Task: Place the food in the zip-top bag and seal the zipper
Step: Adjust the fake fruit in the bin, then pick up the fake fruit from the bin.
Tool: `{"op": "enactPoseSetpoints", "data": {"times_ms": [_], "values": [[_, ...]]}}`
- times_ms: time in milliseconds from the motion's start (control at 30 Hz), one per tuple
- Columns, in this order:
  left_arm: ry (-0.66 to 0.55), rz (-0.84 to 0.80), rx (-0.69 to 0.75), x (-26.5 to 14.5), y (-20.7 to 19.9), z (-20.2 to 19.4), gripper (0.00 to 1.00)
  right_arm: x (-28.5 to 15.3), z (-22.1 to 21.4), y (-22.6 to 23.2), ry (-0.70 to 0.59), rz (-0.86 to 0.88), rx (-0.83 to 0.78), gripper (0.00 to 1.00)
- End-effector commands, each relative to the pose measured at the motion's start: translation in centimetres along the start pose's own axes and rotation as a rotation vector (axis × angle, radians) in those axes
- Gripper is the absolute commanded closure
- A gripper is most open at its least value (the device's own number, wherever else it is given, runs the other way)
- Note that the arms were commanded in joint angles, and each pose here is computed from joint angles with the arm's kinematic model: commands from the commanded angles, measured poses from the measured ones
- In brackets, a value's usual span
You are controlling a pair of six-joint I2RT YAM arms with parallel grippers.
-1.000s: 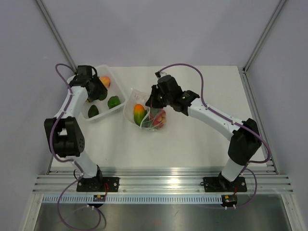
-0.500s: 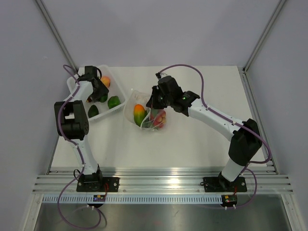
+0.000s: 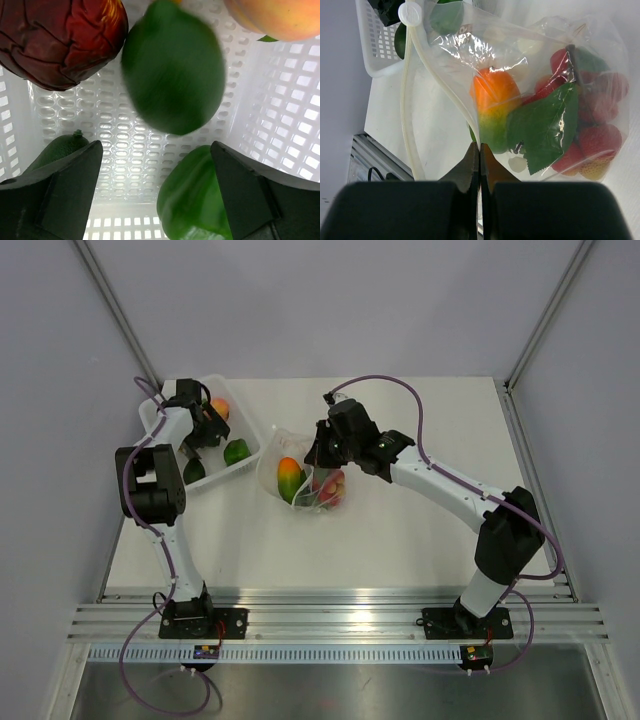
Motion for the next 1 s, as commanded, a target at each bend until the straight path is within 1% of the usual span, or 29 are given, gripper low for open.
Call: {"op": "enactPoseSetpoints", "data": {"times_ms": [0,100,267,400,500,600,667,700,767,833,967], "values": [[-0.046,-0.037,0.015,-1.7,-0.9,1.9,0.07,-0.4,1.1,1.0,-0.048,0.03,-0.01,1.0],[-0.071,-0.027,0.017,-1.8,-0.7,2.7,0.07,-0.5,1.1,0.9,-0.049,0.025,-0.018,1.0],[-0.104,-0.053,0.015,-1.7,-1.8,4.0,0.13,-0.6,1.1,0.8,-0.049,0.018,-0.019,1.0],[-0.107,-0.09,0.002,-0.9,-3.1,4.7,0.16,-0.6,1.1,0.7,-0.042,0.013,-0.027,1.0],[-0.095,-0.129,-0.027,-0.4,-4.0,4.4,0.17,-0.8,1.3,0.5,-0.047,0.002,-0.031,1.0],[-0.076,-0.147,-0.071,0.2,-4.3,3.9,0.15,-0.8,1.4,0.4,-0.046,-0.007,-0.035,1.0],[-0.068,-0.14,-0.106,0.6,-4.2,3.7,0.12,-0.7,1.3,0.4,-0.04,-0.009,-0.035,1.0],[-0.068,-0.136,-0.119,0.8,-4.0,3.6,0.09,-0.6,1.3,0.3,-0.039,-0.01,-0.035,1.0],[-0.07,-0.138,-0.154,0.9,-4.1,3.5,0.07,-0.5,1.3,0.4,-0.035,-0.009,-0.035,1.0],[-0.077,-0.148,-0.17,0.9,-4.3,3.5,0.07,-0.5,1.3,0.3,-0.033,-0.011,-0.038,1.0],[-0.076,-0.151,-0.16,1.0,-4.5,3.7,0.07,-0.4,1.5,0.4,-0.034,-0.014,-0.042,1.0]]}}
Point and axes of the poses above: each gripper's point midway between its finger pads, its own x axis out along the fingers, its own y axis along the line the jaws close on, z = x × y, the point moved 2 cm from there along -x, back along the fingers, and after that the axes turned 14 degrees about -x, right-handed, at the moved point
